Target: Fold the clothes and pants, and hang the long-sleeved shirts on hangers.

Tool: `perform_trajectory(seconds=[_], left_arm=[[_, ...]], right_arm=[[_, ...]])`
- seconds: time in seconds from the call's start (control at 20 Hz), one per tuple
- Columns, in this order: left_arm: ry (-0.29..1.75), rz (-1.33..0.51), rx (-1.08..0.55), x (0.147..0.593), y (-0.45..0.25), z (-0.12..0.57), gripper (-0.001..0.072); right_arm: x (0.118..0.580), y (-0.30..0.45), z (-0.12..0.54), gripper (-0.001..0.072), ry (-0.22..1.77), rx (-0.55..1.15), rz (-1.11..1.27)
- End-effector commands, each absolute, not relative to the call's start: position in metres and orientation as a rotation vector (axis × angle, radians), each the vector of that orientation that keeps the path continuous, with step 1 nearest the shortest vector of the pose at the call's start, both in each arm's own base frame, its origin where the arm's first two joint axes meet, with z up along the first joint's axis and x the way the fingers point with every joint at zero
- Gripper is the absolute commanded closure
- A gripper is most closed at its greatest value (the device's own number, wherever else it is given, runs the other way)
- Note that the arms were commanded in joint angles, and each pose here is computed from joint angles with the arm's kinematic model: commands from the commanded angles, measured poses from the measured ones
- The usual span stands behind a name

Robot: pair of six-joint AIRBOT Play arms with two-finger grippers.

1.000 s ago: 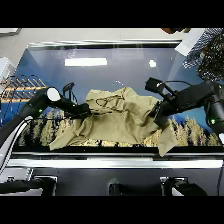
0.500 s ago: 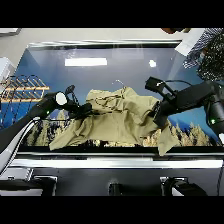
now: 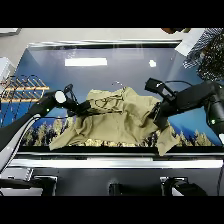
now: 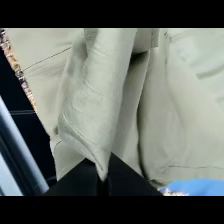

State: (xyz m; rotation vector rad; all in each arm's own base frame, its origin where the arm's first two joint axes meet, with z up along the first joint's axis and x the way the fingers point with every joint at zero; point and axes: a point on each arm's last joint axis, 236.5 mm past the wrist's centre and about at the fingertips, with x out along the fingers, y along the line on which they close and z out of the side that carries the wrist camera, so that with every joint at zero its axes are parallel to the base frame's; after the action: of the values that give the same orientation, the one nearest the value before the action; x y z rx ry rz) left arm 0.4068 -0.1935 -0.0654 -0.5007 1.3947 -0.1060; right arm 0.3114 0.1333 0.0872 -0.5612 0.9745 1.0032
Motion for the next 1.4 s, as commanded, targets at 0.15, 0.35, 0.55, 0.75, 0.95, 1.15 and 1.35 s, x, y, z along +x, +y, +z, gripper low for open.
perform_trajectory(seconds=[0.15, 0.35, 0.55, 0.75, 0.95, 1.15, 1.35], left_arm=[[1.372, -0.223, -0.388, 0.409, -0.169, -0.004, 0.0691], [1.425, -0.298, -0.306, 0.375, -0.163, 0.031, 0.0691], [1.402, -0.34, -0.27, 0.352, -0.159, 0.066, 0.069], [1.357, -0.353, -0.286, 0.354, -0.162, 0.079, 0.069], [1.326, -0.363, -0.315, 0.363, -0.168, 0.08, 0.069], [1.329, -0.35, -0.33, 0.364, -0.166, 0.08, 0.069], [1.337, -0.346, -0.332, 0.364, -0.166, 0.077, 0.069]], right_arm=[[0.3, 0.134, 0.096, 0.0689, 0.967, -0.566, 1.019], [0.297, 0.137, 0.103, 0.0689, 0.947, -0.563, 1.024], [0.288, 0.14, 0.104, 0.0689, 0.957, -0.554, 1.059], [0.268, 0.142, 0.106, 0.0689, 0.999, -0.543, 1.124], [0.259, 0.142, 0.113, 0.0689, 0.989, -0.55, 1.132], [0.25, 0.144, 0.122, 0.069, 0.972, -0.543, 1.141], [0.246, 0.144, 0.129, 0.069, 0.966, -0.53, 1.119]])
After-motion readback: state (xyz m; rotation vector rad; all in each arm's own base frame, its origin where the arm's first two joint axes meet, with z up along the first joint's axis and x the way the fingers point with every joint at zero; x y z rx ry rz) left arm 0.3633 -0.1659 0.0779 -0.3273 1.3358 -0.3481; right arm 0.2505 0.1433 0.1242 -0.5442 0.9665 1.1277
